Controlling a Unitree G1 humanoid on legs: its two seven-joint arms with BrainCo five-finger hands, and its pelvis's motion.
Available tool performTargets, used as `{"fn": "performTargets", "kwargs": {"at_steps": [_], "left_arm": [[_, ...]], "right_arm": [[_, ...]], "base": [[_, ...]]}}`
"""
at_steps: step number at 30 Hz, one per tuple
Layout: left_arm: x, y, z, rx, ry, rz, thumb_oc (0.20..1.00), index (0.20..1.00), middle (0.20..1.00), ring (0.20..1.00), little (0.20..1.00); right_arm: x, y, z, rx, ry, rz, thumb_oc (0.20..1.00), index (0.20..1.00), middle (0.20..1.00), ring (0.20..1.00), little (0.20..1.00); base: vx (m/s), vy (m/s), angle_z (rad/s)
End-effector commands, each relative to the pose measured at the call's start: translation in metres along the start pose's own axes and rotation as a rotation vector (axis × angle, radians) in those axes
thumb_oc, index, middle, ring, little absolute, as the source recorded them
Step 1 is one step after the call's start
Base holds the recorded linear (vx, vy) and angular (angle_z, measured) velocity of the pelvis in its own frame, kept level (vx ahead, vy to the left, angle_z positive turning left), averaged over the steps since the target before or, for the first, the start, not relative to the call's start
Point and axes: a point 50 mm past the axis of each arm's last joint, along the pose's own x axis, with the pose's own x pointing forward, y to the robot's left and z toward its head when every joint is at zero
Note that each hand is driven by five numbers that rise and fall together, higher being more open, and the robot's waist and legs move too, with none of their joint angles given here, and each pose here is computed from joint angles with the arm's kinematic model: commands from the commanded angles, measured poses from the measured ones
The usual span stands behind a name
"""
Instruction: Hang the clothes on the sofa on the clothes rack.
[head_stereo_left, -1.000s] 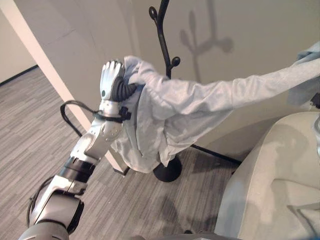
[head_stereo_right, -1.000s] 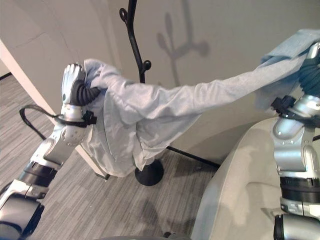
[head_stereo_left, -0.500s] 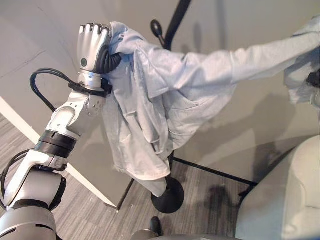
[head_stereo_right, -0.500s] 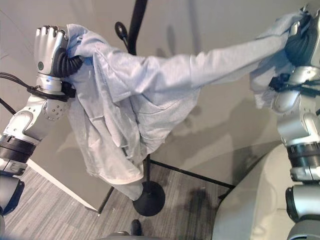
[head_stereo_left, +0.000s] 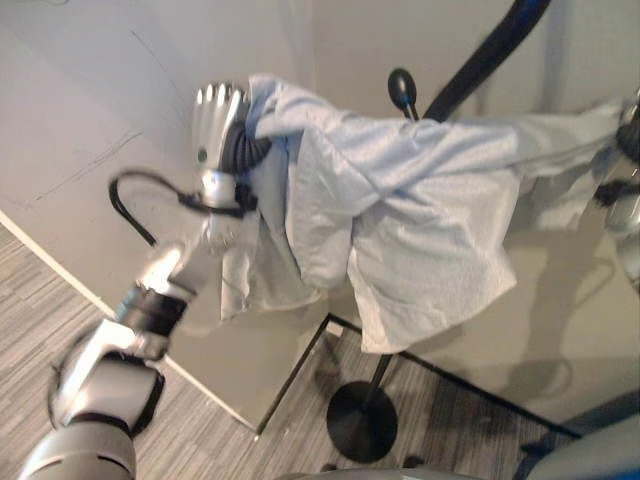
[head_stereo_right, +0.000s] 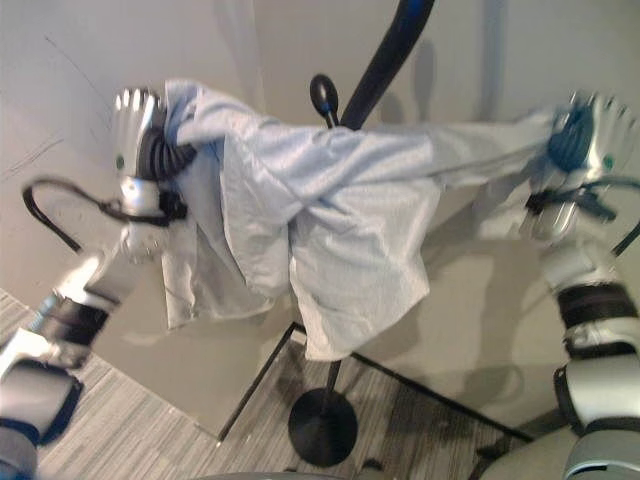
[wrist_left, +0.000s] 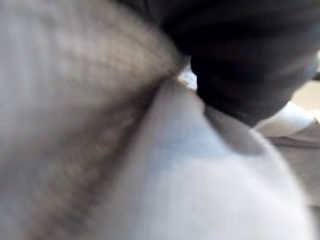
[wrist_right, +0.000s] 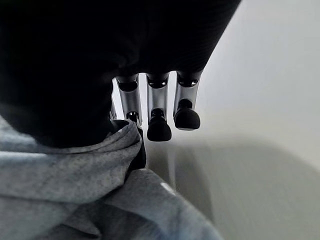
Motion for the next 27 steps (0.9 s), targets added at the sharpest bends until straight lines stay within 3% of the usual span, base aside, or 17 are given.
{"fn": "performTargets", "kwargs": {"at_steps": [1, 4, 6, 9, 11, 12, 13, 15, 19, 20, 23, 24, 27], "left_arm": [[0.015, 0.016, -0.019, -0.026, 0.109, 0.102, 0.200, 0.200, 0.200, 0.200, 0.200], [0.003, 0.013, -0.019, -0.047, 0.133, 0.086, 0.200, 0.200, 0.200, 0.200, 0.200], [-0.012, 0.005, -0.018, -0.095, 0.169, 0.058, 0.200, 0.200, 0.200, 0.200, 0.200], [-0.021, -0.004, -0.017, -0.140, 0.209, 0.044, 0.200, 0.200, 0.200, 0.200, 0.200], [-0.036, -0.018, -0.015, -0.218, 0.277, 0.018, 0.200, 0.200, 0.200, 0.200, 0.200], [-0.041, -0.023, -0.013, -0.258, 0.307, 0.018, 0.837, 0.837, 0.837, 0.837, 0.837], [-0.047, -0.029, -0.011, -0.304, 0.338, 0.008, 1.000, 1.000, 1.000, 1.000, 1.000], [-0.054, -0.033, -0.011, -0.325, 0.362, -0.009, 1.000, 1.000, 1.000, 1.000, 1.000], [-0.106, -0.068, -0.009, -0.593, 0.665, -0.050, 1.000, 1.000, 1.000, 1.000, 1.000], [-0.132, -0.081, -0.009, -0.644, 0.784, -0.110, 1.000, 1.000, 1.000, 1.000, 1.000], [-0.175, -0.096, -0.009, -0.621, 0.908, -0.261, 1.000, 1.000, 1.000, 1.000, 1.000], [-0.175, -0.096, -0.009, -0.621, 0.908, -0.261, 1.000, 1.000, 1.000, 1.000, 1.000], [-0.226, -0.104, -0.008, -0.610, 1.089, -0.379, 1.000, 1.000, 1.000, 1.000, 1.000]], "right_arm": [[0.000, -0.013, -0.043, -0.138, 0.166, 0.015, 0.200, 0.200, 0.200, 0.200, 0.200], [-0.024, -0.003, -0.054, -0.153, 0.195, 0.074, 0.200, 0.200, 0.200, 0.200, 0.200], [-0.068, 0.024, -0.068, -0.166, 0.245, 0.218, 0.200, 0.200, 0.200, 0.200, 0.200], [-0.098, 0.047, -0.067, -0.141, 0.278, 0.321, 0.200, 0.200, 0.200, 0.200, 0.200], [-0.149, 0.079, -0.063, -0.087, 0.341, 0.499, 0.200, 0.200, 0.200, 0.200, 0.200], [-0.168, 0.091, -0.058, -0.058, 0.356, 0.568, 0.200, 0.200, 0.200, 0.200, 0.200], [-0.188, 0.102, -0.050, -0.038, 0.351, 0.646, 0.200, 0.200, 0.200, 0.200, 0.200], [-0.198, 0.107, -0.045, -0.033, 0.339, 0.689, 0.200, 0.200, 0.200, 0.200, 0.200], [-0.264, 0.132, -0.010, 0.028, 0.273, 0.934, 0.200, 0.200, 0.200, 0.200, 0.200], [-0.282, 0.137, -0.001, 0.066, 0.284, 0.998, 0.200, 0.200, 0.200, 0.200, 0.200], [-0.306, 0.139, 0.004, 0.077, 0.289, 1.087, 0.200, 0.200, 0.200, 0.200, 0.200], [-0.307, 0.139, 0.004, 0.077, 0.289, 1.087, 0.200, 0.200, 0.200, 0.200, 0.200], [-0.322, 0.140, 0.007, 0.084, 0.303, 1.145, 0.200, 0.200, 0.200, 0.200, 0.200]], "base": [[0.04, -0.126, 0.15], [0.02, -0.082, 0.08], [0.02, -0.105, 0.04], [0.01, -0.065, 0.03], [0.01, -0.059, 0.01], [0.01, -0.044, 0.00], [0.00, -0.033, 0.01], [0.00, 0.000, 0.00], [0.00, 0.000, 0.00], [0.00, 0.000, 0.00], [0.00, 0.000, 0.00], [0.00, 0.000, 0.00], [0.00, 0.038, 0.09]]}}
